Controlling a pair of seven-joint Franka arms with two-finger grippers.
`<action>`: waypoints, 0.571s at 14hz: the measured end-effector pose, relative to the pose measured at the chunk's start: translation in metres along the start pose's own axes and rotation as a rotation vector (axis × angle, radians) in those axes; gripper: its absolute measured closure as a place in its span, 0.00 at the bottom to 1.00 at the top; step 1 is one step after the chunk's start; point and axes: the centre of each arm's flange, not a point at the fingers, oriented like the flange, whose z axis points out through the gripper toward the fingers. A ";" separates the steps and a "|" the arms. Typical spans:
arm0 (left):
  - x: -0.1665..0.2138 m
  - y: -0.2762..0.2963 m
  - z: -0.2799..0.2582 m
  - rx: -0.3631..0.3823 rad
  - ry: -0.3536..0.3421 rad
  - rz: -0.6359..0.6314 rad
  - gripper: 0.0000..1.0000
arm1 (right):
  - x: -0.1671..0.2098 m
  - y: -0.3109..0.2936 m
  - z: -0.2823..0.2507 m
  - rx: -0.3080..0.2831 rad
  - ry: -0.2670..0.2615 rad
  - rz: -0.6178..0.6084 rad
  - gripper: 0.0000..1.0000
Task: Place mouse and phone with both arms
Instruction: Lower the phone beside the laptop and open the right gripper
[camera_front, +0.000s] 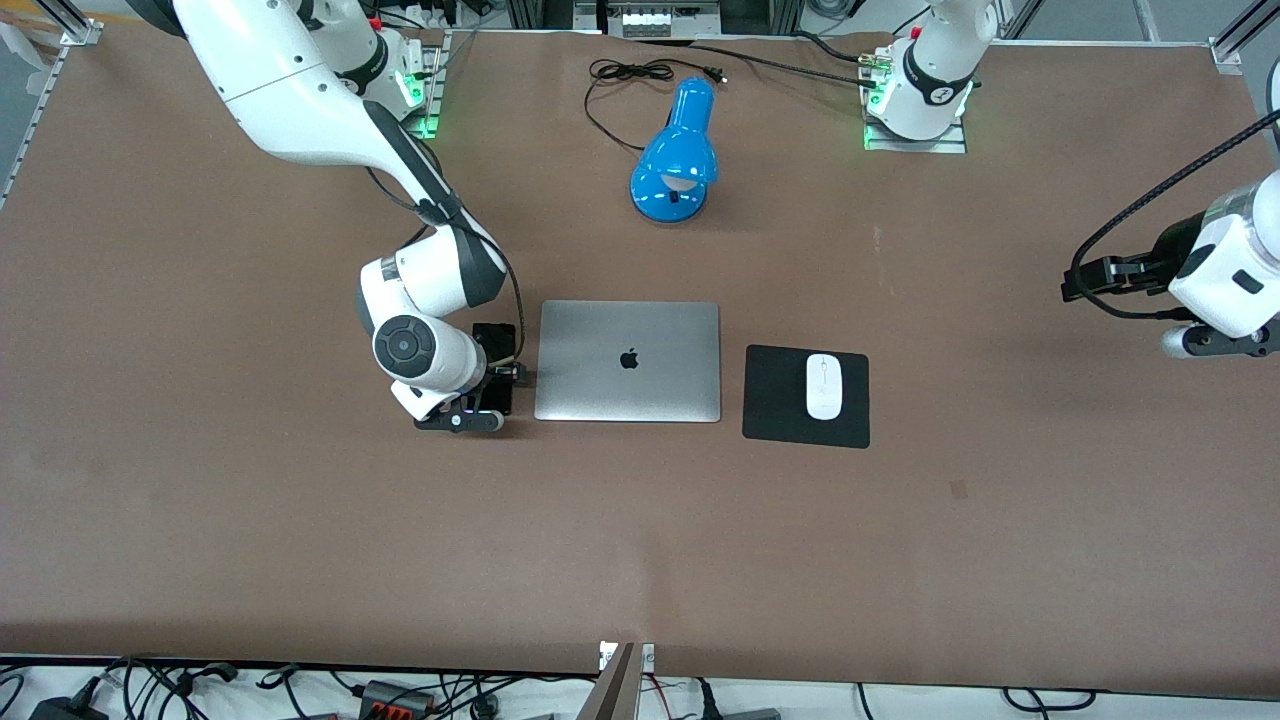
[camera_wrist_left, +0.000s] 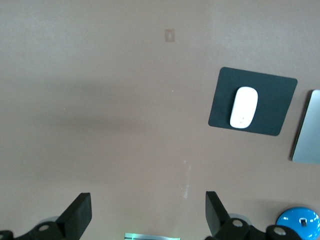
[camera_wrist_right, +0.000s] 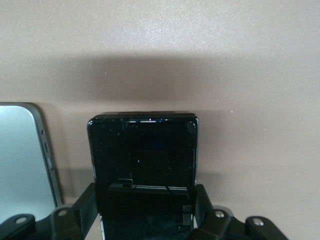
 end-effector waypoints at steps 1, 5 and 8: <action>-0.003 0.019 0.000 0.004 -0.004 0.028 0.00 | -0.001 -0.001 0.002 -0.001 -0.001 -0.002 0.20; -0.012 0.039 -0.006 0.018 0.007 0.052 0.00 | -0.002 -0.006 0.009 -0.002 0.002 -0.010 0.20; -0.025 0.030 0.002 0.041 0.034 0.027 0.00 | 0.000 -0.004 0.008 -0.002 0.008 0.011 0.05</action>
